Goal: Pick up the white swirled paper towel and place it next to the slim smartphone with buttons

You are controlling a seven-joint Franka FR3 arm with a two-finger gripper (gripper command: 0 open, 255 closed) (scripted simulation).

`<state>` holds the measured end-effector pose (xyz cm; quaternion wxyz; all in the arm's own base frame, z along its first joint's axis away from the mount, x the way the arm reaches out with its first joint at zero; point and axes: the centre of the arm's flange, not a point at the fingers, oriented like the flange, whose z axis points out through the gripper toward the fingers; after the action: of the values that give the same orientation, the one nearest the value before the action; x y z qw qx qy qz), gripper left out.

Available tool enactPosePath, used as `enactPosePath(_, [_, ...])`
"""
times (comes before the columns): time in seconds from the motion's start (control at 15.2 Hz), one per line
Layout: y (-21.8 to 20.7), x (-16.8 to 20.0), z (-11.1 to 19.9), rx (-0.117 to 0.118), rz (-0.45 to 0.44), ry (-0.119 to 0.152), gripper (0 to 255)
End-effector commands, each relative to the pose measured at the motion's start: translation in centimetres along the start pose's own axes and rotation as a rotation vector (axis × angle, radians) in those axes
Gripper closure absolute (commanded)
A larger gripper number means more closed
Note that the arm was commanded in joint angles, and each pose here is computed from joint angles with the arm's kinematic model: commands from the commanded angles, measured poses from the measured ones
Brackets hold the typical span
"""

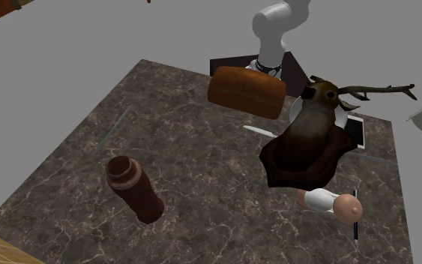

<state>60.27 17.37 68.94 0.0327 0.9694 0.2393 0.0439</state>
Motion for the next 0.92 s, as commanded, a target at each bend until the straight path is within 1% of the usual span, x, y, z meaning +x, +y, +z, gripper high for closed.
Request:
enactPosePath(0.0, [-2.3,1.4,-0.3,0.000,0.001,0.000,255])
enactPosePath(0.07, [-3.2,2.1,-0.3,0.000,0.001,0.000,255])
enactPosePath(0.86, [-3.8,1.7,6.0,0.000,0.001,0.000,255])
